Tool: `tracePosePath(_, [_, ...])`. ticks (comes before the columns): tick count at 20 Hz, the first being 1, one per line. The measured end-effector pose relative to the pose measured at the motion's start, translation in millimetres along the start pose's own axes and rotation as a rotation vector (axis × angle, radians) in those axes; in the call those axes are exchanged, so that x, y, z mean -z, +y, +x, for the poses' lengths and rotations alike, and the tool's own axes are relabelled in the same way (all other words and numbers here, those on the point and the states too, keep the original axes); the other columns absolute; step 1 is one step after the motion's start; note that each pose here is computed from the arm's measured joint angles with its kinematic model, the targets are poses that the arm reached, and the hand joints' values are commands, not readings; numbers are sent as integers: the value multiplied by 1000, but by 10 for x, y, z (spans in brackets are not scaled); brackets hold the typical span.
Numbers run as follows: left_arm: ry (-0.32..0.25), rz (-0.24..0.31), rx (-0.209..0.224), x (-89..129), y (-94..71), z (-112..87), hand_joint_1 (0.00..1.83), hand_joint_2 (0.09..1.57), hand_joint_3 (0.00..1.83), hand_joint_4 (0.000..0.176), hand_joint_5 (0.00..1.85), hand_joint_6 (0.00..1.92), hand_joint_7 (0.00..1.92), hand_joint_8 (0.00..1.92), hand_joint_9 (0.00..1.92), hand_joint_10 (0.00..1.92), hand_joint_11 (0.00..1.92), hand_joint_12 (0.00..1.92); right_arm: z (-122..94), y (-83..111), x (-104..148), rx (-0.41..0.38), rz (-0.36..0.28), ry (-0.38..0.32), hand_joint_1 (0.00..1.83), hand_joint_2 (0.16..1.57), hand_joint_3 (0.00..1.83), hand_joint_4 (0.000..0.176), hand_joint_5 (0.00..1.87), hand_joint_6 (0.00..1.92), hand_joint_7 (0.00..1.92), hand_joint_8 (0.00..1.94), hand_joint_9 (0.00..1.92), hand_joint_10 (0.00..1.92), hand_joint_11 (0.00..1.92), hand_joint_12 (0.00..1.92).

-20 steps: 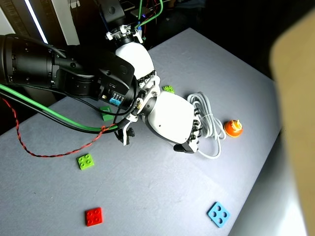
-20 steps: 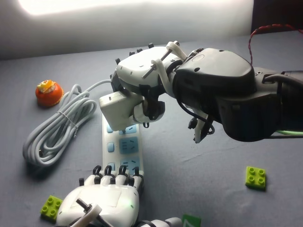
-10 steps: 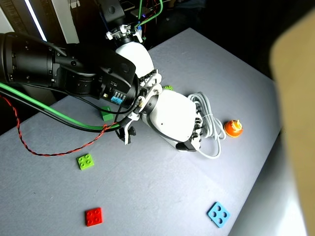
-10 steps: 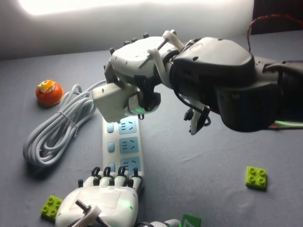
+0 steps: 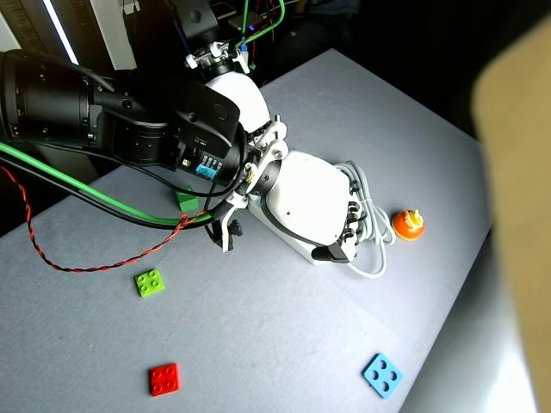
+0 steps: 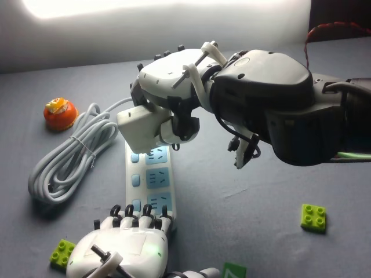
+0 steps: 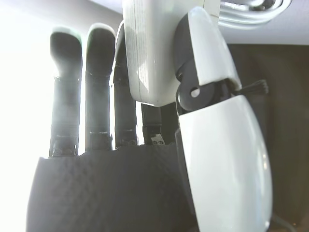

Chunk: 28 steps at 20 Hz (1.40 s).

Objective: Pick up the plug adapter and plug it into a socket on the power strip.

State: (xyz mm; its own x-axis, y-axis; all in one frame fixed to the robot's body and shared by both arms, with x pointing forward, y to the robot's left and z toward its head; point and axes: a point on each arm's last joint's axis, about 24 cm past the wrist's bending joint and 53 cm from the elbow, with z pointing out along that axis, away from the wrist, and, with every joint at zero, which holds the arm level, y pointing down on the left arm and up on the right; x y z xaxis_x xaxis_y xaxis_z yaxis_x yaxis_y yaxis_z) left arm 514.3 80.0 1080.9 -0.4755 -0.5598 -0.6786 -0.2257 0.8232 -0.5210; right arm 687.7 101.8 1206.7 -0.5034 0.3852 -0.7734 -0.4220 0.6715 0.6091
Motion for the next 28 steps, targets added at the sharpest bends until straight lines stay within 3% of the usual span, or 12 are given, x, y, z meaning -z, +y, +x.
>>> tracePosePath(5, [-4,-5,0,-1,25,-24,0,1229,1,0,80,5,59,6,33,5,8,76,28,-27,1,-1,4,5,1196,1266,0,0,640,1199,794,1554,665,1472,608,1760])
tracePosePath(13, [-5,-6,1,2,29,-29,10,1228,2,0,87,2,63,1,36,2,0,142,67,-94,-7,-12,15,10,1183,1288,0,0,566,1318,775,1535,685,1486,611,1758])
tracePosePath(18, [-7,-7,0,1,33,-32,8,1222,0,0,94,4,67,4,43,4,0,146,44,-127,-20,-17,20,8,1198,1261,0,0,627,1215,815,1514,689,1455,625,1718])
tracePosePath(21, [-8,-7,0,4,33,-35,4,1226,1,0,110,1,80,1,57,0,0,185,46,-125,-21,-17,18,10,1186,1283,1,0,577,1268,785,1562,656,1505,600,1749])
tracePosePath(24, [-11,-11,-1,13,42,-39,19,1222,0,0,112,3,80,2,55,3,0,215,64,-138,-20,-14,19,12,1224,1204,0,0,821,1020,831,1476,659,1440,603,1720])
tracePosePath(28, [-15,-14,-1,13,49,-50,21,1229,1,0,89,0,60,0,37,1,0,159,110,-144,-29,-11,22,16,1208,1238,1,0,719,1139,809,1527,646,1461,596,1748])
